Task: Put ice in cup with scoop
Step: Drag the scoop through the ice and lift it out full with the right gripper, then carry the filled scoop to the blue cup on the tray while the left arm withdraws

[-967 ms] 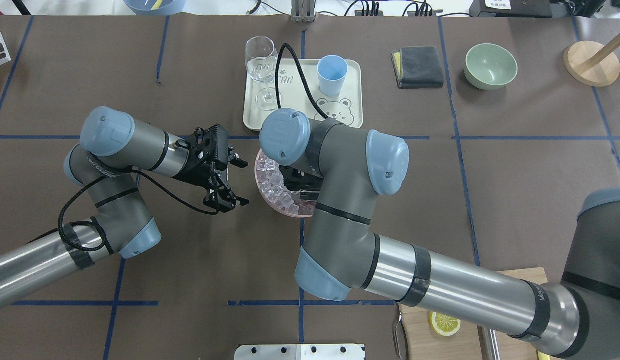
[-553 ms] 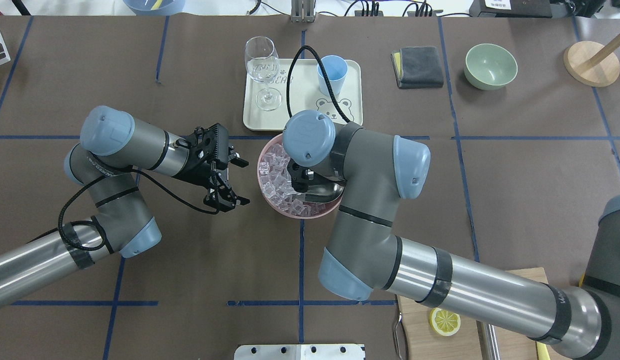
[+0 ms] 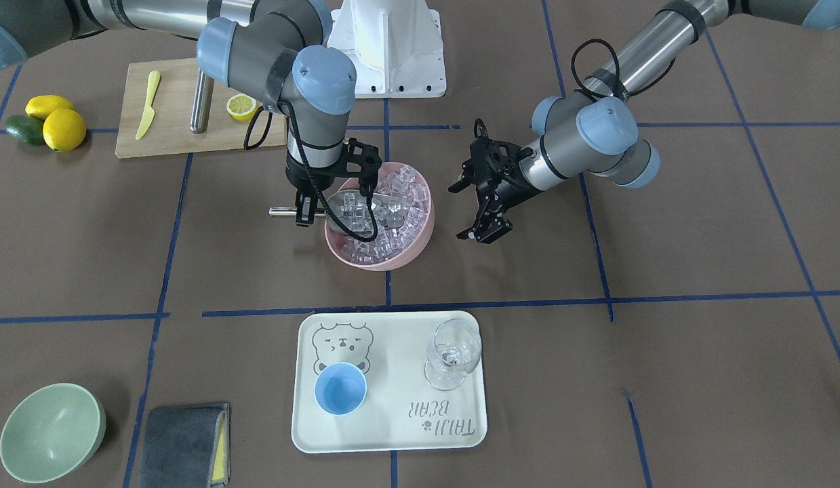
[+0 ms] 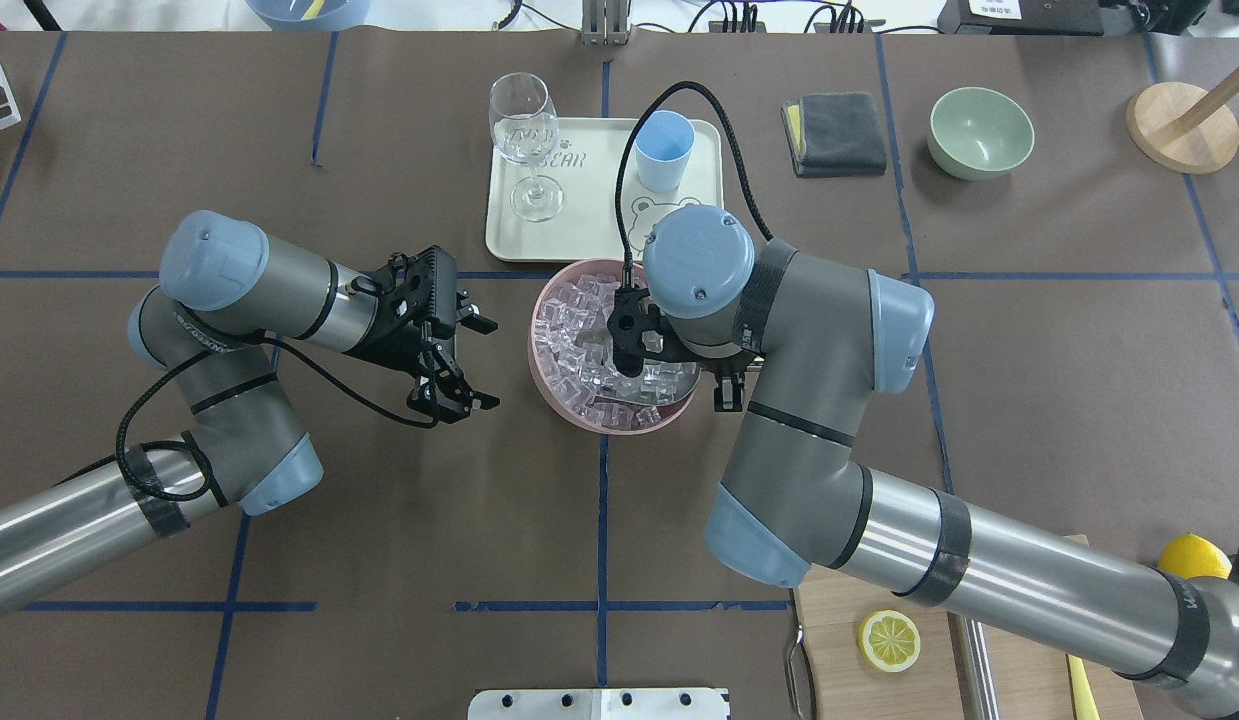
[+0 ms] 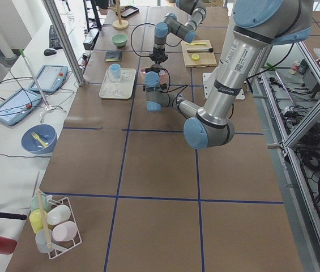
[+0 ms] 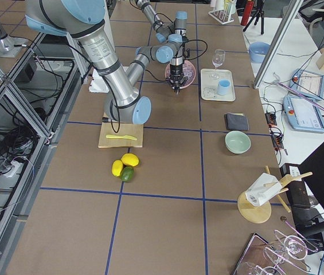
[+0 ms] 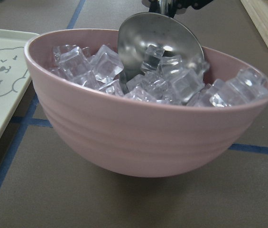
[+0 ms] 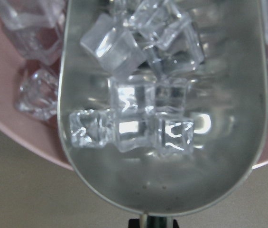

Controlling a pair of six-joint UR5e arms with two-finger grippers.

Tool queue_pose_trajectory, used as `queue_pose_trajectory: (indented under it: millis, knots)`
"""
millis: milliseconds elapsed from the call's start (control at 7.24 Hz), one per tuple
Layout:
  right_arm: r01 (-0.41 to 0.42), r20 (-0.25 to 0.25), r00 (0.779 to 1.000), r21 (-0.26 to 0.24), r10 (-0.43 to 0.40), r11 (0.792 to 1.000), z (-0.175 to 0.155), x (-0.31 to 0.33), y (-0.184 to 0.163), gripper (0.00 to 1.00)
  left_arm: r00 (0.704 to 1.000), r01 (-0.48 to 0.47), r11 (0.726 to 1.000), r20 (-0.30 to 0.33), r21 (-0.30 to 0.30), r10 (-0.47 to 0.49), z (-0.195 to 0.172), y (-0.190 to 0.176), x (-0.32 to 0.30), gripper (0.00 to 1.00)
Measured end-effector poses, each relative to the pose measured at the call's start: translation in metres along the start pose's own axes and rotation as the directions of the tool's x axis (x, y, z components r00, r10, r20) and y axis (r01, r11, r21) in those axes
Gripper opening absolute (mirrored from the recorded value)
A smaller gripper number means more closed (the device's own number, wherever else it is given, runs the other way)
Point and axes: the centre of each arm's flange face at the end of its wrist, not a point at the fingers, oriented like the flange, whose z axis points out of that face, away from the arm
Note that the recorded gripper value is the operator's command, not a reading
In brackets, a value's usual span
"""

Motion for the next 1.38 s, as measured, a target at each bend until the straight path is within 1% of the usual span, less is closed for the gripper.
queue_pose_trajectory:
  millis: [415, 967, 1244, 1382]
  knots:
    - [-0.040, 0.050, 0.998, 0.057, 0.038, 0.998, -0.020, 0.017, 0.014, 0.00, 1.000, 0.000, 1.000, 0.001, -0.001, 0.000, 0.000, 0.000, 0.000, 1.00]
    - [-0.080, 0.090, 0.993, 0.108, 0.071, 0.991, -0.043, 0.036, 0.029, 0.00, 1.000, 0.012, 1.000, 0.008, -0.011, -0.012, -0.004, 0.005, -0.004, 1.00]
    - [-0.136, 0.111, 0.986, 0.145, 0.121, 0.980, -0.070, 0.054, 0.049, 0.00, 0.999, 0.035, 0.999, 0.027, -0.031, -0.034, -0.017, 0.016, -0.010, 1.00]
    - [-0.189, 0.114, 0.978, 0.147, 0.173, 0.971, -0.085, 0.061, 0.061, 0.00, 0.998, 0.059, 0.997, 0.042, -0.057, -0.057, -0.028, 0.020, -0.013, 1.00]
